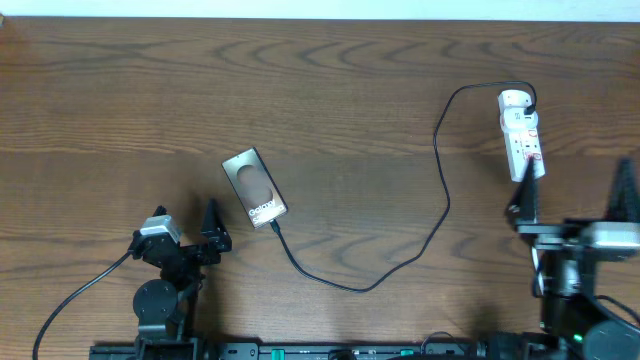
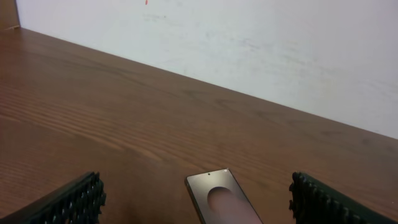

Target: Plug charger to phone and switch on socket

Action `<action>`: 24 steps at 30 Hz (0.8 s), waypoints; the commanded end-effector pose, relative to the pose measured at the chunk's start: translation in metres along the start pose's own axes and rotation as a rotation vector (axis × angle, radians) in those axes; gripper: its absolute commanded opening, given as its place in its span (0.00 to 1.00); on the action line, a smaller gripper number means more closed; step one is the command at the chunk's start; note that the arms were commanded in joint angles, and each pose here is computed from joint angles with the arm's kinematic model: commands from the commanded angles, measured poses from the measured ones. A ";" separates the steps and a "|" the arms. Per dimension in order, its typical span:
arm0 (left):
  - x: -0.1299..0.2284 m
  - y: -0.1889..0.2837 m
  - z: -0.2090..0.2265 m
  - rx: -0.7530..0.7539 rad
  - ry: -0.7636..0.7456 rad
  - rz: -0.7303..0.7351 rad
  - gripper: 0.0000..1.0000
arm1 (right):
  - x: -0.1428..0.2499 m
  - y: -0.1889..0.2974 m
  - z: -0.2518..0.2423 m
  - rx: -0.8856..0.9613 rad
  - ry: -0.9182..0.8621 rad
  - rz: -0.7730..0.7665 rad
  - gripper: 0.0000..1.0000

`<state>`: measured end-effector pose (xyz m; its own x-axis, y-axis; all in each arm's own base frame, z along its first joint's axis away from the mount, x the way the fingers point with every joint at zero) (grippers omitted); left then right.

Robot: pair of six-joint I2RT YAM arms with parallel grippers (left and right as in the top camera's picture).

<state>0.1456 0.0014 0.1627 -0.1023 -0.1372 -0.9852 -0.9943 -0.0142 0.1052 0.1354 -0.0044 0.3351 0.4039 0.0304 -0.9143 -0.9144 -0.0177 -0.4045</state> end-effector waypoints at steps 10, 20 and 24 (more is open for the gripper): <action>0.010 -0.001 0.003 -0.028 -0.021 0.047 0.94 | 0.124 0.045 0.002 -0.040 0.030 0.220 0.99; 0.010 -0.001 0.003 -0.028 -0.021 0.047 0.94 | 0.152 0.055 0.001 -0.034 0.007 0.424 0.99; 0.010 -0.001 0.003 -0.028 -0.021 0.047 0.95 | 0.160 0.059 0.001 -0.032 -0.002 0.485 0.99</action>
<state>0.1456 0.0014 0.1628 -0.1030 -0.1372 -0.9852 -0.9943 -0.0142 0.1060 0.1467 -0.0006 0.1652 -0.0699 0.0205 -0.9973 -0.9962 -0.0531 0.0688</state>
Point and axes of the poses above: each gripper's point midway between its finger pads, its own y axis back along the fingers, its own z axis along the line the jaws close on, x = y × z, the point moved 10 cm from there along y, back along the fingers, and after that the axes turned 9 degrees about -y, right-handed, at the moved point
